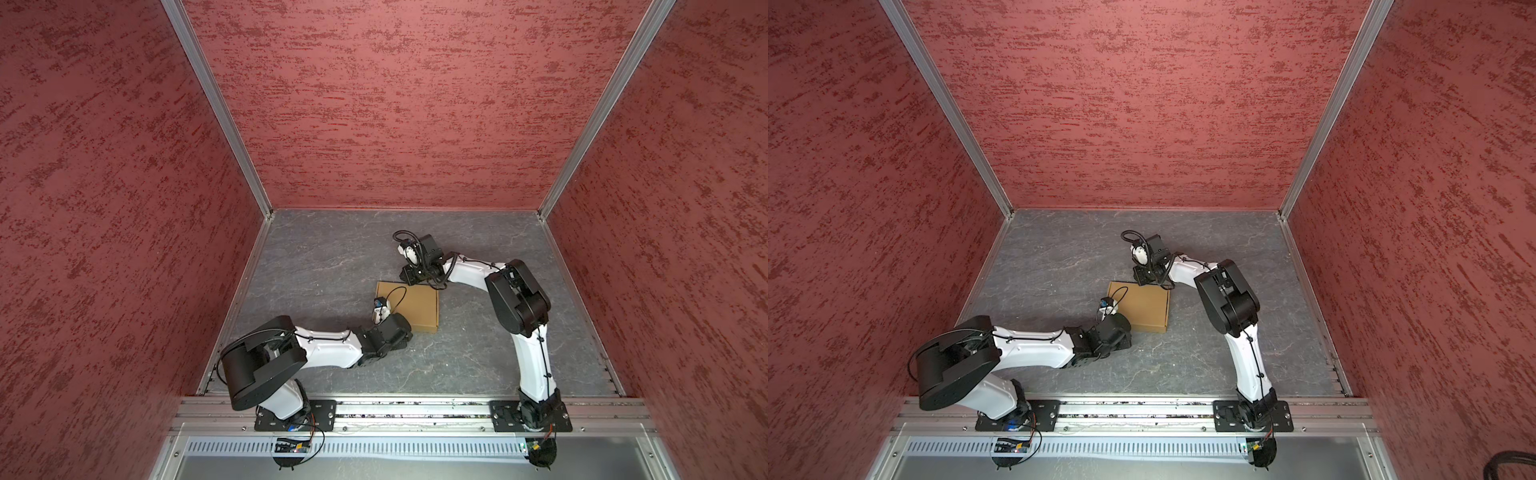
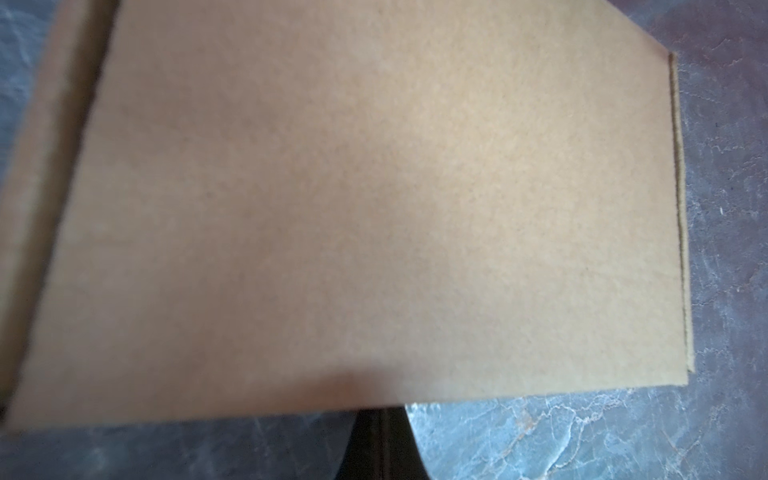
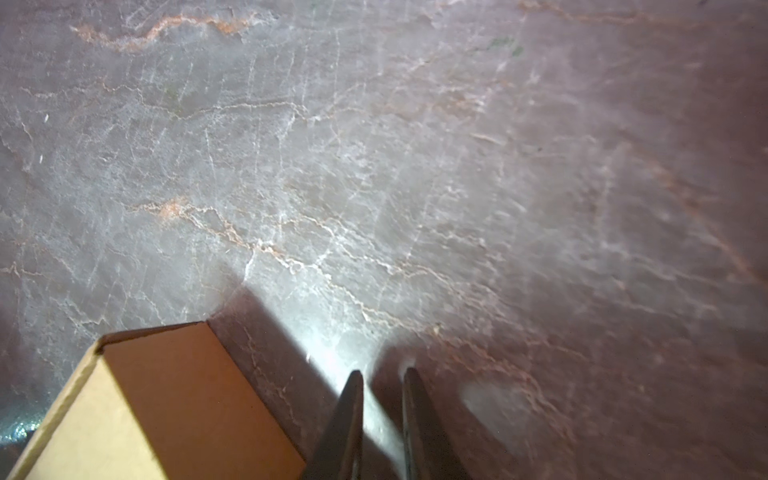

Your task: Fold the paper box

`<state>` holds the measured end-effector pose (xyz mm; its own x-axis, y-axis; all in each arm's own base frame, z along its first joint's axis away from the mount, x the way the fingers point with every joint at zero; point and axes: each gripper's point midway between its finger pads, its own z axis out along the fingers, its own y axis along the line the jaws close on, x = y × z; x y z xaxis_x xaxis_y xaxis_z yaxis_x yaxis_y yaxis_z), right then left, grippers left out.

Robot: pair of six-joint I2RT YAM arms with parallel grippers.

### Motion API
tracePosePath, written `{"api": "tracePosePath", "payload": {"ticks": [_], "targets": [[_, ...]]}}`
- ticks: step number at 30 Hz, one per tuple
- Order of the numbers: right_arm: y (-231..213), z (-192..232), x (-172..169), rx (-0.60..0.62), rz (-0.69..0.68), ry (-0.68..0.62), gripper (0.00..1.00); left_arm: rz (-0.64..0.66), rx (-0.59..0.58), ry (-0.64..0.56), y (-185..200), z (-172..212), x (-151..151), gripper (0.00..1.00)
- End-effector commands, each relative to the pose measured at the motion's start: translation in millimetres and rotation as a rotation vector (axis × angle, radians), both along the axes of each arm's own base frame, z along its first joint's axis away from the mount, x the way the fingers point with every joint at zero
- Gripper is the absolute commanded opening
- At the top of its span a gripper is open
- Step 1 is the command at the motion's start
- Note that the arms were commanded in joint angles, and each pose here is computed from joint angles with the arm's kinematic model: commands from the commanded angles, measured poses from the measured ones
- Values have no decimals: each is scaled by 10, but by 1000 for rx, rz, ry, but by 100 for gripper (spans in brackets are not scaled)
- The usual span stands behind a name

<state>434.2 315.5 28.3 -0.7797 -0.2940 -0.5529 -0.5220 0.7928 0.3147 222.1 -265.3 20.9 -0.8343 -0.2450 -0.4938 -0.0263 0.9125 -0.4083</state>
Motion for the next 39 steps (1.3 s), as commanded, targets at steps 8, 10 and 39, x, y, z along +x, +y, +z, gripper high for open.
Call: {"api": "tracePosePath", "payload": {"ticks": [8, 10, 39], "targets": [[-391, 338, 293, -2, -180, -65, 43, 10, -14, -36, 67, 230, -54, 6], [-481, 421, 299, -8, -205, -85, 44, 11, -11, -46, 108, 311, -62, 8], [-1716, 1934, -1016, 171, -455, -462, 99, 240, 85, -343, 1841, 1621, 262, 100]]}}
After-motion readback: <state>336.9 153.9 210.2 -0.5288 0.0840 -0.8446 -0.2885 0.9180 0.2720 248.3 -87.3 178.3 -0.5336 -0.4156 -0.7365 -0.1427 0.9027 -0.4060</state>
